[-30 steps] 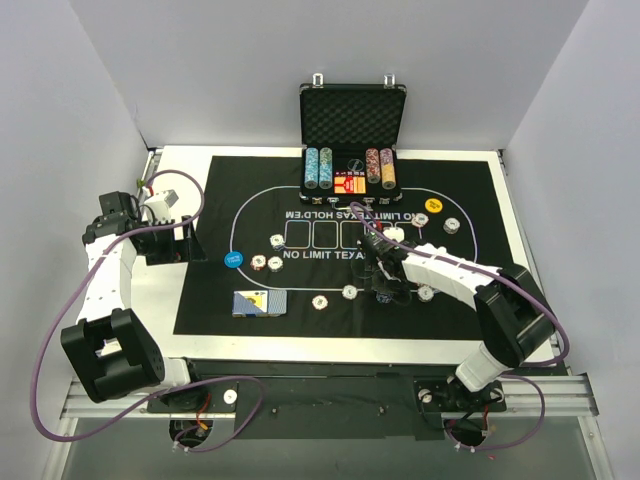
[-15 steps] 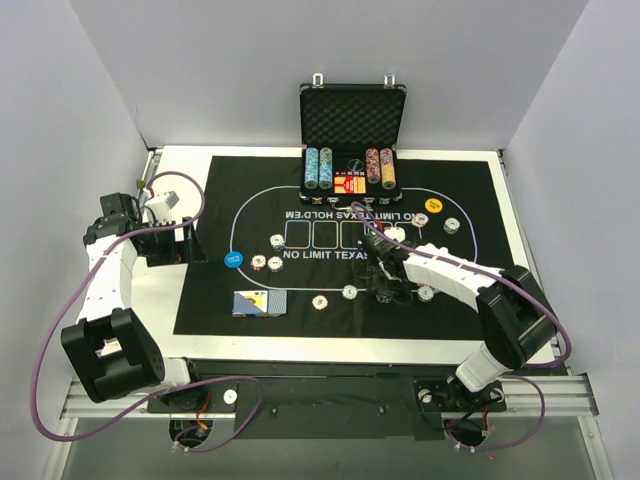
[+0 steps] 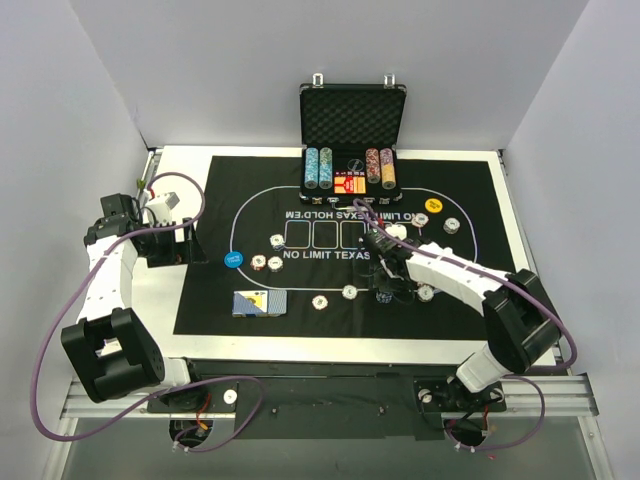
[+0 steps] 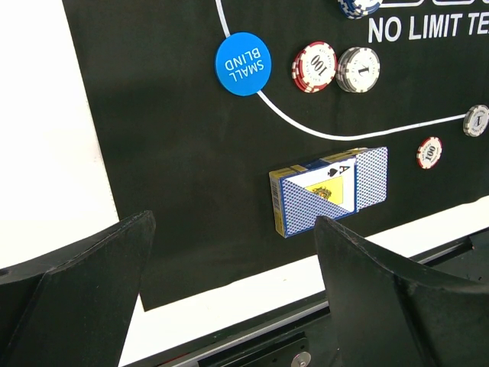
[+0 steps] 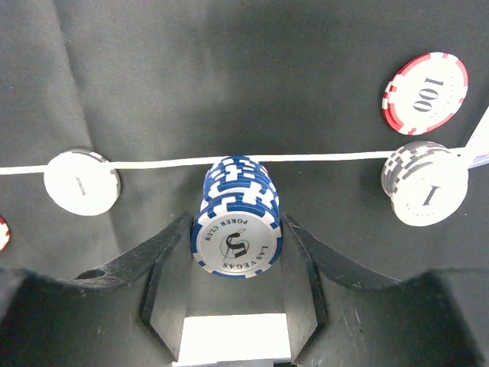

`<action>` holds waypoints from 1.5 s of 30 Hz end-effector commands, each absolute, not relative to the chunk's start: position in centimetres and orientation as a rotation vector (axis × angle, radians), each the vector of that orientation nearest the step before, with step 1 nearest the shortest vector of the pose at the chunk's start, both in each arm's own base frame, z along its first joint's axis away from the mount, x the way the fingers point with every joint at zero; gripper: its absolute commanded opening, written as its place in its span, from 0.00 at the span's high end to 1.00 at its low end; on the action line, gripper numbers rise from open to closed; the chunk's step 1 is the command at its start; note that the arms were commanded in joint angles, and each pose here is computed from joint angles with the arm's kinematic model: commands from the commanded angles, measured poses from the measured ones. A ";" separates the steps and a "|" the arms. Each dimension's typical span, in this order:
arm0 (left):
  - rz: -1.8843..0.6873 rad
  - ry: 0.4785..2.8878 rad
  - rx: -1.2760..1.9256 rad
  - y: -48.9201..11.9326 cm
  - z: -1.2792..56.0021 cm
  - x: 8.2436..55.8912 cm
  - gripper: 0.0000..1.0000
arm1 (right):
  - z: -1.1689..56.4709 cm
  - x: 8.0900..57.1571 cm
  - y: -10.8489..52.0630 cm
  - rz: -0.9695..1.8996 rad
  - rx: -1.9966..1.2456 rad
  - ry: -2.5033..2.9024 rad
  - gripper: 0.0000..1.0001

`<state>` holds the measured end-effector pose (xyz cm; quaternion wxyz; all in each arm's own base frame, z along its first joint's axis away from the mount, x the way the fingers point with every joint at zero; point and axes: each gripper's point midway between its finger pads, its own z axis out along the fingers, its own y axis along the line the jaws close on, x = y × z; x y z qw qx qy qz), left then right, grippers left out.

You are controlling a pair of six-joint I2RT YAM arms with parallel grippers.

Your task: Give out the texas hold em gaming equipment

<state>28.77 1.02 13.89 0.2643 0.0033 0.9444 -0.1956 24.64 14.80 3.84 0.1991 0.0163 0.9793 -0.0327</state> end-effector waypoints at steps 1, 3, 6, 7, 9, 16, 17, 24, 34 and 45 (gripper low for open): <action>-0.523 2.503 0.019 1.2 14.8 29.5 0.03 | 6.7 25.5 14.6 -0.084 0.054 2.692 0.72; -0.521 2.504 0.019 1.2 14.8 29.5 0.03 | 7.7 26.1 14.5 -0.069 0.068 2.678 0.73; -0.520 2.507 0.017 1.3 14.8 29.5 0.03 | 9.2 27.7 13.4 -0.045 0.139 2.665 0.73; -0.516 2.504 0.018 1.3 14.9 29.5 0.03 | 10.1 28.7 13.3 -0.030 0.167 2.644 0.73; -0.516 2.506 0.019 1.3 14.9 29.5 0.03 | 11.0 30.6 12.1 -0.024 0.230 2.631 0.74; -0.508 2.509 0.022 1.5 15.1 29.7 0.03 | 11.0 38.4 5.1 -0.106 0.553 2.591 0.75; -0.505 2.511 0.023 1.5 15.1 29.7 0.03 | 10.7 39.1 3.7 -0.118 0.615 2.579 0.76; -0.502 2.529 0.022 1.8 14.7 29.9 0.03 | 7.7 43.6 0.9 -0.198 0.743 2.569 0.76; -0.490 2.544 0.018 2.1 14.3 30.3 0.03 | 4.4 44.6 -1.3 -0.274 0.813 2.601 0.74; -0.482 2.543 0.018 2.1 14.4 30.1 0.03 | 3.2 44.3 -1.8 -0.269 0.841 2.623 0.60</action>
